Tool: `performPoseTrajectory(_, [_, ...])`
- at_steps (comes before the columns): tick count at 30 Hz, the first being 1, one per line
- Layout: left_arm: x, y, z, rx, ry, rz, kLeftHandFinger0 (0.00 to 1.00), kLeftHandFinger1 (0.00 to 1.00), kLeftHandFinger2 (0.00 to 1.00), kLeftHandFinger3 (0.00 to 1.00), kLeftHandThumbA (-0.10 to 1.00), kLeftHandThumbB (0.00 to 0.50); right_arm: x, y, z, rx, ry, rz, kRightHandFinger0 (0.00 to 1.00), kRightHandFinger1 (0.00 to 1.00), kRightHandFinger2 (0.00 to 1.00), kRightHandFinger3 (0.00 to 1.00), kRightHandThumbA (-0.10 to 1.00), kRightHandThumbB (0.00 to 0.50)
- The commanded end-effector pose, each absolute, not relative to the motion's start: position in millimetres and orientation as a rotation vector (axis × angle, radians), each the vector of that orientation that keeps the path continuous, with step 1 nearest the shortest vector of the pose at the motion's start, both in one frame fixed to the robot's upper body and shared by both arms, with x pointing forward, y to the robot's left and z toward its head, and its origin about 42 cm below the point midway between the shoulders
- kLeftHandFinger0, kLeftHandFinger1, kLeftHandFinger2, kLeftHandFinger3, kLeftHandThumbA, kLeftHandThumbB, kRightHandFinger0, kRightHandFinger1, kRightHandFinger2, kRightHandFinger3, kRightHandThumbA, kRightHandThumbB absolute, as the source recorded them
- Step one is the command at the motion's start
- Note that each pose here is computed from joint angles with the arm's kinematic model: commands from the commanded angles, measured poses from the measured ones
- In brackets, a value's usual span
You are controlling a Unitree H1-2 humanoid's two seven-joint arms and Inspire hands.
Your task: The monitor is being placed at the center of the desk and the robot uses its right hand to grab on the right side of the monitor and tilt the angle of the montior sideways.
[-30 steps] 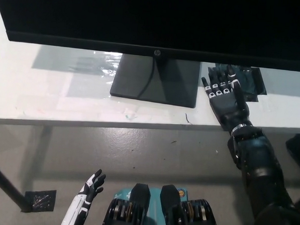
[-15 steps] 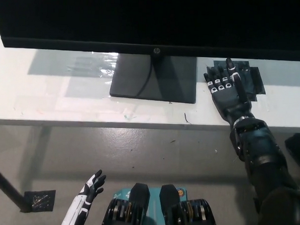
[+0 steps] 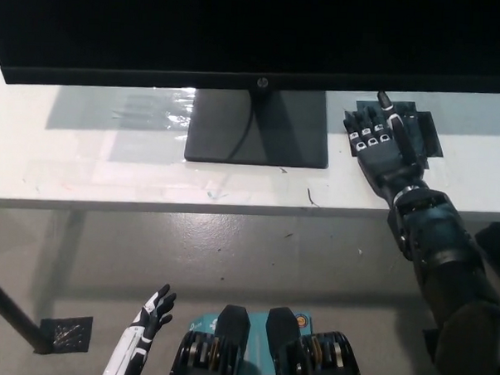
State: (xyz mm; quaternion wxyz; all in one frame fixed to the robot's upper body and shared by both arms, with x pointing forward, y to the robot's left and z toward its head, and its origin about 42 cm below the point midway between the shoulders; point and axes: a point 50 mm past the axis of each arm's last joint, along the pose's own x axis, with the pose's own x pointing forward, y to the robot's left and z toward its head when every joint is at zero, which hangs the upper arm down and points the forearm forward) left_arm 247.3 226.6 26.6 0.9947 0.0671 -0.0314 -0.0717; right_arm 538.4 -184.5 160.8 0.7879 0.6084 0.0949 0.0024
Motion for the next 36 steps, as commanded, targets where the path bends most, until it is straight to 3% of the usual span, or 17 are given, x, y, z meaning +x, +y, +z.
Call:
performPoseTrajectory(1, [250, 226, 38, 0.135, -0.136, -0.152, 1.00, 1.00, 1.00, 1.00, 1.00, 0.240, 597, -181, 343, 1.231, -0.136, 0.175, 1.00, 1.00, 1.00, 1.00, 1.00, 0.358])
performPoseTrajectory(4, [249, 226, 37, 0.144, -0.134, -0.151, 1.00, 1.00, 1.00, 1.00, 1.00, 0.247, 598, -177, 346, 1.239, -0.124, 0.171, 1.00, 1.00, 1.00, 1.00, 1.00, 0.334])
performPoseTrajectory(24, [248, 226, 36, 0.139, -0.128, -0.156, 1.00, 1.00, 1.00, 1.00, 1.00, 0.258, 597, -175, 342, 1.210, -0.139, 0.178, 1.00, 1.00, 1.00, 1.00, 1.00, 0.348])
performPoseTrajectory(25, [251, 227, 38, 0.147, -0.135, -0.158, 1.00, 1.00, 1.00, 1.00, 1.00, 0.259, 581, -179, 320, 1.208, -0.214, 0.293, 1.00, 1.00, 1.00, 1.00, 1.00, 0.378])
performPoseTrajectory(26, [251, 227, 38, 0.154, -0.137, -0.155, 1.00, 1.00, 1.00, 1.00, 1.00, 0.257, 569, -178, 315, 1.183, -0.256, 0.332, 1.00, 1.00, 1.00, 1.00, 1.00, 0.365])
performPoseTrajectory(29, [251, 227, 39, 0.154, -0.138, -0.155, 1.00, 1.00, 1.00, 1.00, 1.00, 0.258, 565, -178, 315, 1.179, -0.260, 0.336, 1.00, 1.00, 1.00, 1.00, 1.00, 0.364])
performPoseTrajectory(30, [251, 227, 38, 0.146, -0.137, -0.156, 1.00, 1.00, 1.00, 1.00, 1.00, 0.257, 523, -183, 303, 1.143, -0.337, 0.386, 1.00, 1.00, 1.00, 1.00, 1.00, 0.400])
performPoseTrajectory(32, [251, 227, 38, 0.142, -0.136, -0.155, 1.00, 1.00, 1.00, 1.00, 1.00, 0.257, 507, -183, 302, 1.131, -0.357, 0.400, 1.00, 1.00, 1.00, 1.00, 1.00, 0.376])
performPoseTrajectory(33, [251, 227, 38, 0.143, -0.137, -0.154, 1.00, 1.00, 1.00, 1.00, 1.00, 0.259, 455, -188, 296, 1.114, -0.426, 0.465, 1.00, 1.00, 1.00, 1.00, 1.00, 0.383])
performPoseTrajectory(36, [251, 227, 38, 0.143, -0.137, -0.153, 1.00, 1.00, 1.00, 1.00, 1.00, 0.260, 444, -189, 295, 1.105, -0.438, 0.477, 1.00, 1.00, 1.00, 1.00, 1.00, 0.383])
